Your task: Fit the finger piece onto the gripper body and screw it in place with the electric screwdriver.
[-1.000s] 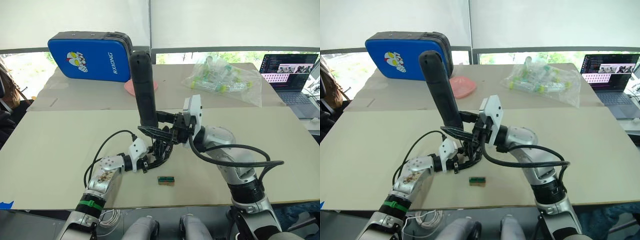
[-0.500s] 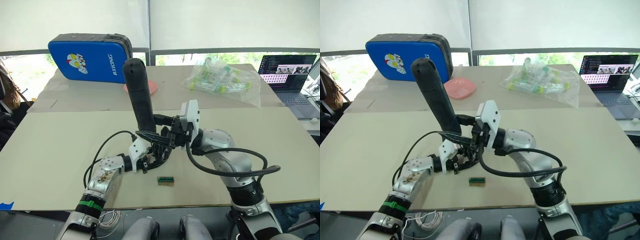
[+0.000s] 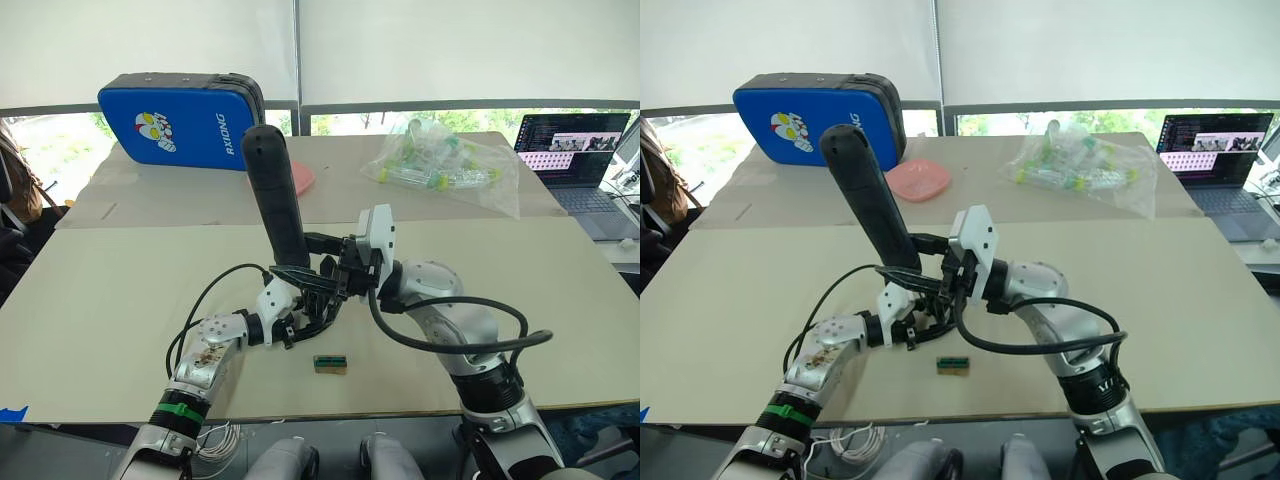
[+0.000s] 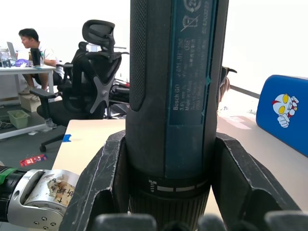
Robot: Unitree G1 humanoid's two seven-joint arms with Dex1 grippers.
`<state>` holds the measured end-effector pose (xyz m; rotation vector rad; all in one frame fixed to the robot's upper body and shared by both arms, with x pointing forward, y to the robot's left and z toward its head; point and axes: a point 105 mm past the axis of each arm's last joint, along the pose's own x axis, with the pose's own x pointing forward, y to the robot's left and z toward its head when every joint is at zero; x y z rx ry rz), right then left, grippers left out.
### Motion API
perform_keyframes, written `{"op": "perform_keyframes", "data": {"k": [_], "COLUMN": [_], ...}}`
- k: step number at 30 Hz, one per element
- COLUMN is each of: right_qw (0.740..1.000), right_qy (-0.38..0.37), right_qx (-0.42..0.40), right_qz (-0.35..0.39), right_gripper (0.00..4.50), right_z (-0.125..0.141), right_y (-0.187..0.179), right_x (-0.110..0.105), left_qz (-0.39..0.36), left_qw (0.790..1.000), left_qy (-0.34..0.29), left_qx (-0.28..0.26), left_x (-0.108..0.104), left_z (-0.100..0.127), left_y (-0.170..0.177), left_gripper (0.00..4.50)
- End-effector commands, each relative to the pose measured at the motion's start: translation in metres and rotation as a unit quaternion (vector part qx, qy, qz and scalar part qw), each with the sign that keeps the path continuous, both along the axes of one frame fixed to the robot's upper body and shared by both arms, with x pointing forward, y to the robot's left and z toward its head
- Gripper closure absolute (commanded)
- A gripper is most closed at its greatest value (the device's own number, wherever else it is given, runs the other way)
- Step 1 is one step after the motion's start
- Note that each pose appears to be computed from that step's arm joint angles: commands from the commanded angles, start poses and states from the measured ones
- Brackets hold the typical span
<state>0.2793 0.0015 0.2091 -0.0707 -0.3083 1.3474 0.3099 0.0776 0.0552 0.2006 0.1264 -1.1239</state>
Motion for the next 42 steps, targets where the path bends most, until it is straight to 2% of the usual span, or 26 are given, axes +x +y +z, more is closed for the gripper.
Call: {"op": "perform_keyframes", "data": {"k": [1, 11, 21, 28, 42], "right_qw": [0.996, 0.998, 1.0, 0.995, 0.989], "right_qy": [0.062, 0.04, -0.004, -0.052, -0.078], "right_qx": [-0.052, -0.038, -0.003, 0.048, 0.067], "right_qz": [-0.024, -0.01, 0.01, 0.068, 0.11], "right_gripper": [2.55, 2.55, 2.55, 2.55, 2.55], "right_z": [-0.039, -0.024, 0.012, 0.048, 0.069], "right_y": [-0.003, -0.001, -0.004, -0.009, -0.015], "right_x": [0.011, 0.006, 0.002, -0.018, -0.035], "left_qz": [0.002, 0.003, 0.006, 0.015, 0.026], "left_qw": [0.999, 0.999, 0.999, 0.999, 0.999], "left_qy": [0.039, 0.039, 0.038, 0.039, 0.044], "left_qx": [0.019, 0.018, 0.016, 0.015, 0.013], "left_x": [-0.007, -0.007, -0.006, -0.005, -0.008], "left_z": [-0.018, -0.019, -0.02, -0.022, -0.028], "left_y": [0.003, 0.003, 0.003, 0.004, 0.004], "left_gripper": [2.22, 2.22, 2.22, 2.22, 2.22]}}
